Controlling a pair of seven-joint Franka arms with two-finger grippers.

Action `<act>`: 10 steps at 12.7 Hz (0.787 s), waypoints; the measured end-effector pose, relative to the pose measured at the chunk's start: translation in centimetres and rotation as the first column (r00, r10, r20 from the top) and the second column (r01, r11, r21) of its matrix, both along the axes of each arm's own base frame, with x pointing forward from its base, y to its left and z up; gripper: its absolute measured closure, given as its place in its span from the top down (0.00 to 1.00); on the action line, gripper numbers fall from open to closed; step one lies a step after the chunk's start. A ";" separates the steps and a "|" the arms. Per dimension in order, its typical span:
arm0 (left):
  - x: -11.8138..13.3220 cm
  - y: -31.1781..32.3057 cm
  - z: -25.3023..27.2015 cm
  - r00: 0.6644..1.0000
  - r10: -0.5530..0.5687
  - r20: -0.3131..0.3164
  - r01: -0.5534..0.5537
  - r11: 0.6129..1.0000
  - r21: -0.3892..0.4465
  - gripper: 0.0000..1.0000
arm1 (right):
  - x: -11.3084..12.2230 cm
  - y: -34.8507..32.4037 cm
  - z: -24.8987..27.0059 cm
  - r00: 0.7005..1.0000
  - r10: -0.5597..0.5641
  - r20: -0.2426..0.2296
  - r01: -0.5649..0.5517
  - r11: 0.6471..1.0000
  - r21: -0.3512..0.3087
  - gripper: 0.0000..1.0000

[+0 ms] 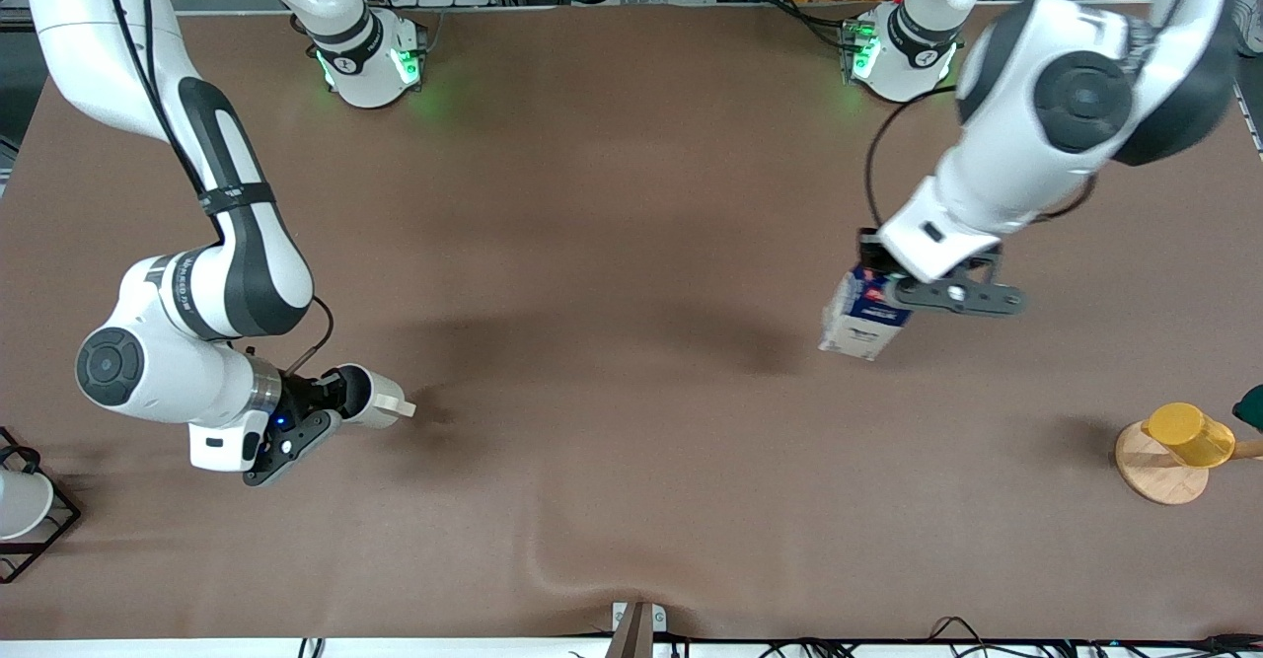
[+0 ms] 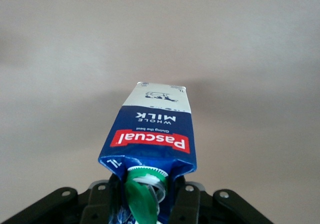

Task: Place milk next to cup
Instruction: 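Lift the milk carton with the left gripper toward the table middle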

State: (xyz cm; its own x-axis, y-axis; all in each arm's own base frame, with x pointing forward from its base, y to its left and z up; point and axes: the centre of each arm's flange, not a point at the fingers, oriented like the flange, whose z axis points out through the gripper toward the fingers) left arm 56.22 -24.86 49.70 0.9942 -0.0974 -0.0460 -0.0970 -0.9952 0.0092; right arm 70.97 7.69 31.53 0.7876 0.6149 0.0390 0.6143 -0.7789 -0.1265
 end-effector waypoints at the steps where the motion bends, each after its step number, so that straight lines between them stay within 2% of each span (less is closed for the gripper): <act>1: -0.4 -1.9 -0.2 1.000 0.014 -0.003 -0.014 1.000 -0.002 0.40 | 0.0 0.0 0.0 1.000 -0.007 -0.002 0.007 1.000 0.000 0.04; 4: 0.0 -3.4 -0.7 0.999 0.034 -0.006 -0.034 0.999 -0.009 0.40 | 0.0 0.0 0.0 1.000 -0.010 -0.004 0.010 1.000 -0.001 0.04; 10: 2.0 -0.4 -0.3 0.996 0.091 0.005 -0.091 0.996 -0.014 0.40 | -0.1 0.0 -0.1 1.000 -0.012 -0.014 0.012 1.000 -0.002 0.04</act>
State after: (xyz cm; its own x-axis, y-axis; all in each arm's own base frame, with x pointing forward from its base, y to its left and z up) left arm 58.23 -25.23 49.45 0.9992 -0.0071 -0.0392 -0.0062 -0.9997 0.0230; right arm 70.83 7.67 31.42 0.7955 0.6053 0.0267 0.6029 -0.7865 -0.1339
